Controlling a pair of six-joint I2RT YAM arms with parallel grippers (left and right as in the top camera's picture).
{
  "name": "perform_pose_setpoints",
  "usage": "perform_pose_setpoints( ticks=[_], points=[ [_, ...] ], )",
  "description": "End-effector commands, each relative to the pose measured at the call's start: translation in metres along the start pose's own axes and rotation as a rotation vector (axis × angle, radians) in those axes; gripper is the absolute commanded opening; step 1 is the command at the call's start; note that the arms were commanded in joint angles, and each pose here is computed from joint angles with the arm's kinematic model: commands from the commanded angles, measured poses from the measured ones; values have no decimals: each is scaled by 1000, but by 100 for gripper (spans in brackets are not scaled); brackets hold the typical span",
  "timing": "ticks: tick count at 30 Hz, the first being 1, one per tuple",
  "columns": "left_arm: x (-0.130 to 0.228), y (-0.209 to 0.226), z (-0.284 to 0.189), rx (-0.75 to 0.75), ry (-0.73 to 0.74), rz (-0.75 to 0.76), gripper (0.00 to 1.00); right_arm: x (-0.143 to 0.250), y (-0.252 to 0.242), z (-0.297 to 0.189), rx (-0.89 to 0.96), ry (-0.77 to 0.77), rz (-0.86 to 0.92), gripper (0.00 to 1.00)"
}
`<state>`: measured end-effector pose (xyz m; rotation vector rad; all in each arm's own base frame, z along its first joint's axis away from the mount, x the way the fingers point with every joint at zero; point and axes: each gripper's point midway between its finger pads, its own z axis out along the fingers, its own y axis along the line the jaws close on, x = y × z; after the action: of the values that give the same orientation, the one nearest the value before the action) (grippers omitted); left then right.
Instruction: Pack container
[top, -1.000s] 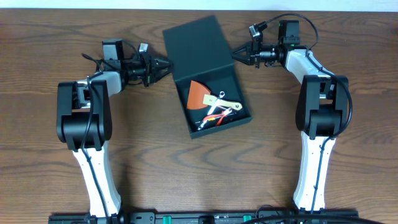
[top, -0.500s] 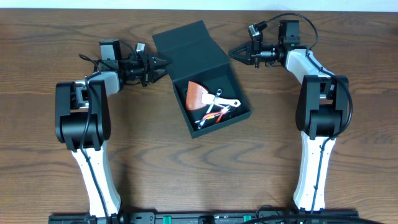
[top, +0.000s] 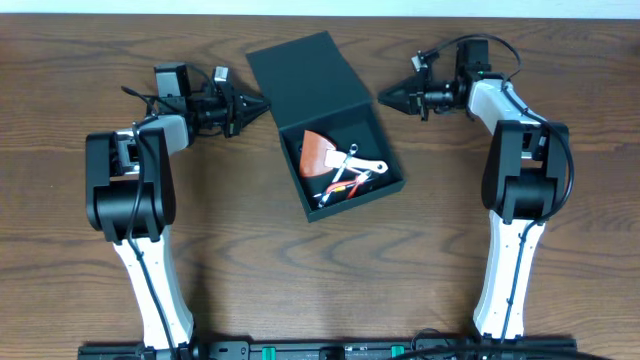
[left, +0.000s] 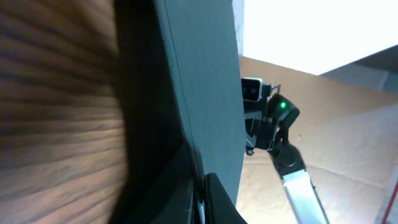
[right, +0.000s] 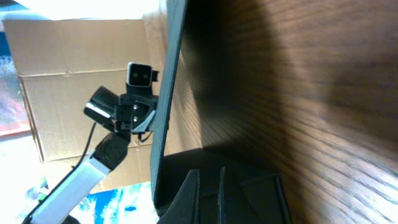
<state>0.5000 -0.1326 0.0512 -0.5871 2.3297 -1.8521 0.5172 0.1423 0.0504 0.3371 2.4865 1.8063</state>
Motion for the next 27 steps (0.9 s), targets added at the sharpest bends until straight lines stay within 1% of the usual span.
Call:
perform_pose_setpoints(
  ticks=[1, 6, 18, 27],
  points=[
    [10, -6, 13, 15, 43, 68, 6, 2, 12, -3, -3, 1, -66, 1],
    [14, -11, 20, 26, 59, 94, 5, 12, 9, 1, 8, 29, -76, 1],
    [30, -63, 24, 174, 168, 215, 6, 15, 8, 2, 14, 37, -70, 1],
    [48, -87, 30, 226, 241, 266, 5, 17, 11, 3, -3, 47, -104, 1]
  ],
)
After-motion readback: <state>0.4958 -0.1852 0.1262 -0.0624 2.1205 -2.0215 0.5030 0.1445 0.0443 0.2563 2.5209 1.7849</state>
